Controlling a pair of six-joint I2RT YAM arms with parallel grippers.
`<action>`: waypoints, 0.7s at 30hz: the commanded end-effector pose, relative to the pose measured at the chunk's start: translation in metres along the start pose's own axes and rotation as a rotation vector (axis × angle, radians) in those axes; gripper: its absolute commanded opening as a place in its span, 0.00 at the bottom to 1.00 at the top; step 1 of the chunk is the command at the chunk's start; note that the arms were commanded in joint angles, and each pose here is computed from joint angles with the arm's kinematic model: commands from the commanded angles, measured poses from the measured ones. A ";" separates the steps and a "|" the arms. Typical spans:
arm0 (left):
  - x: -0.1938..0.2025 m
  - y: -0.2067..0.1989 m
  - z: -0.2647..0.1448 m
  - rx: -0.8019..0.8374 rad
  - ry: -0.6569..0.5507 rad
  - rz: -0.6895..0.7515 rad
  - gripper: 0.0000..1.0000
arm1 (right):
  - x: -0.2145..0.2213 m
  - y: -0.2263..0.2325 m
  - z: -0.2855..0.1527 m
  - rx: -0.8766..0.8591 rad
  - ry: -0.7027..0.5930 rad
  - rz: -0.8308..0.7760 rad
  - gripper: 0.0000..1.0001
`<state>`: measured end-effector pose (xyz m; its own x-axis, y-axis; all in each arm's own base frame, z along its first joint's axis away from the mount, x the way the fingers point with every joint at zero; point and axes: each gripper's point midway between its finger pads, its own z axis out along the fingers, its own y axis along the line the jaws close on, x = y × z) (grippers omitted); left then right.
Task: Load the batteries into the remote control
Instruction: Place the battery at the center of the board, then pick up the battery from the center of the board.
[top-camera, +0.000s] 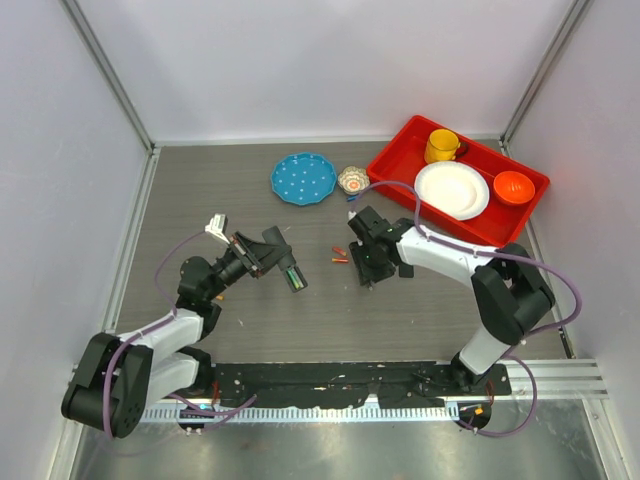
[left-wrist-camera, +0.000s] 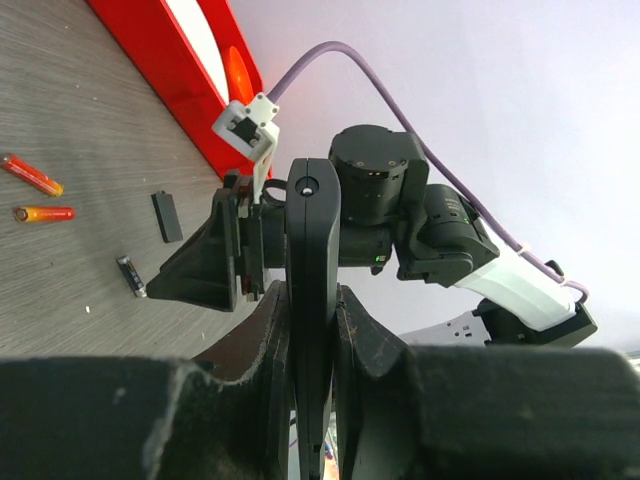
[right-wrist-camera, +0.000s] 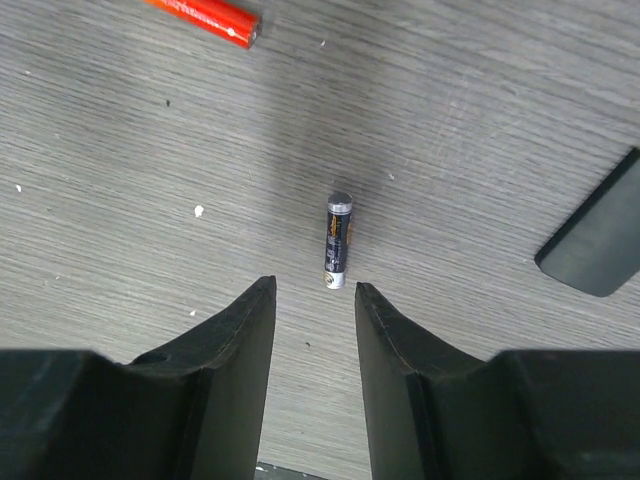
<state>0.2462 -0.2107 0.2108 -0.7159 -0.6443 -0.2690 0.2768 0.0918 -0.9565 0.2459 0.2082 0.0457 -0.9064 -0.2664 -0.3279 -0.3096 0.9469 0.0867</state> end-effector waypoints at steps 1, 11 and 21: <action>-0.002 -0.014 0.000 0.060 -0.010 0.033 0.00 | 0.004 0.004 0.008 -0.021 0.011 -0.001 0.41; 0.000 -0.012 0.000 0.058 -0.006 0.025 0.00 | 0.011 -0.003 0.024 0.017 0.029 0.003 0.37; 0.001 -0.011 0.000 0.057 -0.003 0.025 0.00 | 0.017 -0.007 0.029 0.032 0.040 0.003 0.34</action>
<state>0.2446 -0.2122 0.2059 -0.7222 -0.6393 -0.2641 0.2691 0.0920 -0.9587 0.2405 0.2040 0.0158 -0.9195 -0.2751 -0.2809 -0.3051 0.9498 0.0687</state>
